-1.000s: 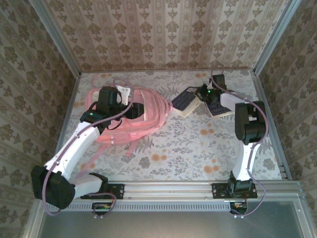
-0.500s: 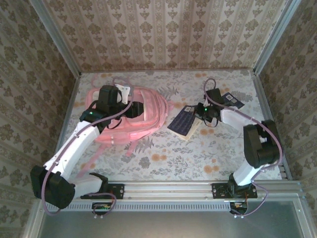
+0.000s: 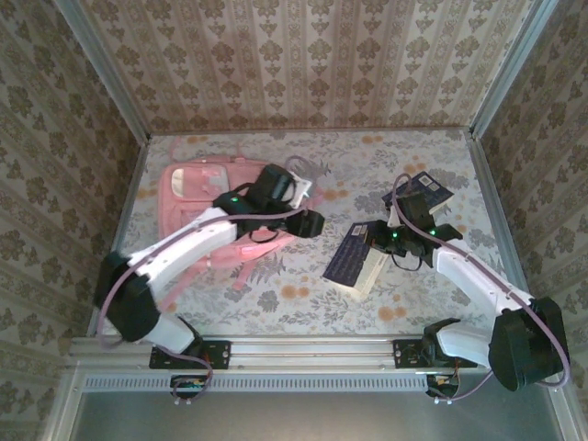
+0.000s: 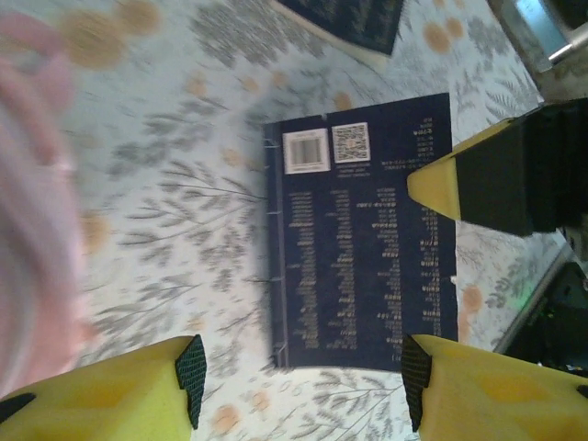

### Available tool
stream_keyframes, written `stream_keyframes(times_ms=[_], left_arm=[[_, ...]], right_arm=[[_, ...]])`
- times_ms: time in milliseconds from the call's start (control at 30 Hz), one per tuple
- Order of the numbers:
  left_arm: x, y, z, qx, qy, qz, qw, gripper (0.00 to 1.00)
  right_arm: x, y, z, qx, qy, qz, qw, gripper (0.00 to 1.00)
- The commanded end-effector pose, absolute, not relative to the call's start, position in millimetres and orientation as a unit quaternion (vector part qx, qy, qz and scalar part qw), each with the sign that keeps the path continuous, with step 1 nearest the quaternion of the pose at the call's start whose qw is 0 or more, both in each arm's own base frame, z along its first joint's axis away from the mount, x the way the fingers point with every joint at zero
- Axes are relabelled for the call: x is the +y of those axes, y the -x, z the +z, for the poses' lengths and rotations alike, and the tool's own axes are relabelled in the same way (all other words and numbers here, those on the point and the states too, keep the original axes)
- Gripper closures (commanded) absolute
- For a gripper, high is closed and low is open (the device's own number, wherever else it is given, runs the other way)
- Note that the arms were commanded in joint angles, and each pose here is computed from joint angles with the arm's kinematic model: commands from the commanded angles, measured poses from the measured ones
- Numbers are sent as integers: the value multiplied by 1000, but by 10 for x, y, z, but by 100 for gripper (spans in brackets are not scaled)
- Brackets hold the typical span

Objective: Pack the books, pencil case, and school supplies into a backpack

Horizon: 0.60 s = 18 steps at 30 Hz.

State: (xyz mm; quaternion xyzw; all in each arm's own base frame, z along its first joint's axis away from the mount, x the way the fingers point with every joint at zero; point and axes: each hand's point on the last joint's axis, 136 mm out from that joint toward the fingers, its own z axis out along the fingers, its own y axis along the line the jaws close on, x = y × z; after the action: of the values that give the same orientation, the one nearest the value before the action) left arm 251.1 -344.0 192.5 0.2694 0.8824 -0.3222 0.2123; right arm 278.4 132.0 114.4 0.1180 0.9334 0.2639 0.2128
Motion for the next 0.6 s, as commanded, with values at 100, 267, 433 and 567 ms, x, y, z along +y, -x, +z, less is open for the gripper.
stream_keyframes(times_ms=[100,267,433,567], left_arm=[[-3898,-2487,1397,888,-261,-358,123,40],[-4003,-2537,955,894,-240,-373,67,41],[-4121,-2492,705,883,-216,-418,4,42],[-4203,-2423,572,873,-211,-439,-29,43]], right_arm=[[1192,-2495,942,937,-136,255,199,90],[1215,-2494,814,917,-169,301,199,79],[1280,-2549,738,892,-198,358,194,64],[1371,-2570,722,878,-199,393,189,55]])
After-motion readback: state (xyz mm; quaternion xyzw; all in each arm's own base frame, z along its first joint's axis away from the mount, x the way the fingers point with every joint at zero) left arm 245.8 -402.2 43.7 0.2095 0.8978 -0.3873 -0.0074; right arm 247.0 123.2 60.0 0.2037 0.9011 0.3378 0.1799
